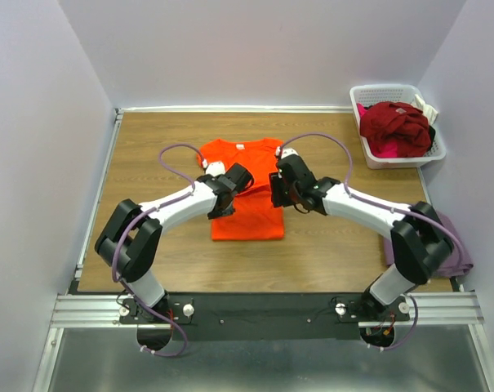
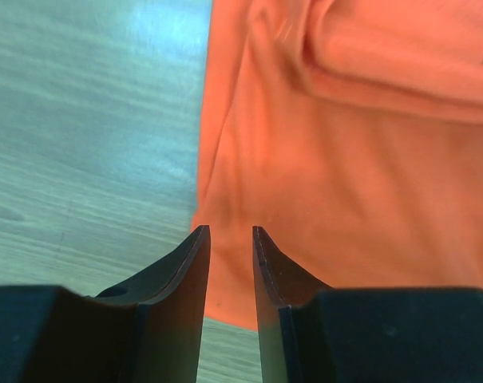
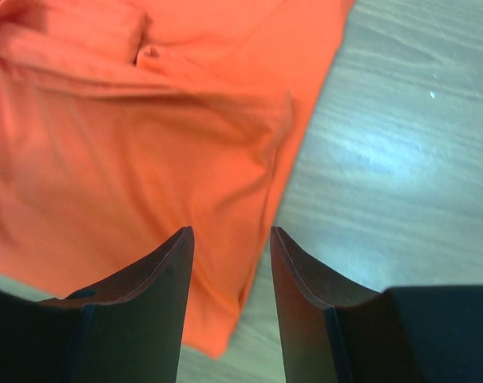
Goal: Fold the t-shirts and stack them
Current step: Fold the folded rectangular tshirt in 1/3 of the way
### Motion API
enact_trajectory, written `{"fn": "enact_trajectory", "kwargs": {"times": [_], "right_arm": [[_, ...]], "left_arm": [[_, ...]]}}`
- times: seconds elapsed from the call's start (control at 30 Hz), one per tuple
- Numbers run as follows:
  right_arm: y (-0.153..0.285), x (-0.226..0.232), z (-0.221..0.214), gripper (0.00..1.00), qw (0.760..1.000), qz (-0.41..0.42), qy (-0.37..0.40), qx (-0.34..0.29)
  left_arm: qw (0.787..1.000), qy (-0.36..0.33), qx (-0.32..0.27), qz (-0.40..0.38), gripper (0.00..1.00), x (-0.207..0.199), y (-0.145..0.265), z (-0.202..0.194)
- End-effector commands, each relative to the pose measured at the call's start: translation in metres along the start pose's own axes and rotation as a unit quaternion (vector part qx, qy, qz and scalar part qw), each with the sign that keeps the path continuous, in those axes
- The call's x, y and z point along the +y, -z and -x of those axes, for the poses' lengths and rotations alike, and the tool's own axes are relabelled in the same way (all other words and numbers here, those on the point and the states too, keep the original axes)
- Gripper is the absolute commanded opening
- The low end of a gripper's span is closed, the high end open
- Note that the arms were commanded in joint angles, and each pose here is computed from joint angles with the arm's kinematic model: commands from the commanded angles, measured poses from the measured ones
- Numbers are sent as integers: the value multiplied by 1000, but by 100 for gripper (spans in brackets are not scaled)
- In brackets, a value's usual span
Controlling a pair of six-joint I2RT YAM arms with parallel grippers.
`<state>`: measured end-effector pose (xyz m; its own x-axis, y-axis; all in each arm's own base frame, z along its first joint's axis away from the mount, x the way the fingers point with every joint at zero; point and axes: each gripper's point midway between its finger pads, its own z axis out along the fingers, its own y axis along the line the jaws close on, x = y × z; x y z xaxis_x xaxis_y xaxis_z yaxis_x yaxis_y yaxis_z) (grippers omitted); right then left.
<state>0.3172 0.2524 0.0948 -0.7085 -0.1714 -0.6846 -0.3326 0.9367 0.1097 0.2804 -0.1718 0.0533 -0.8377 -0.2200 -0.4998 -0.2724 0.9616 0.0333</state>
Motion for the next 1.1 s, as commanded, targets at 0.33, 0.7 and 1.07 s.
{"fn": "enact_trajectory", "kwargs": {"times": [0.33,0.7,1.07], "right_arm": [[-55,8,16,51,1000,-24,10,8],[-81,7,40,50,998,-56,13,-14],[-102,-17,52,50,994,-104,-3,-23]], "left_arm": [[999,12,-22,-48,37,-20,-28,41],[996,29,-33,-75,36,-24,-58,81],[995,58,-68,-37,35,-9,-67,126]]}}
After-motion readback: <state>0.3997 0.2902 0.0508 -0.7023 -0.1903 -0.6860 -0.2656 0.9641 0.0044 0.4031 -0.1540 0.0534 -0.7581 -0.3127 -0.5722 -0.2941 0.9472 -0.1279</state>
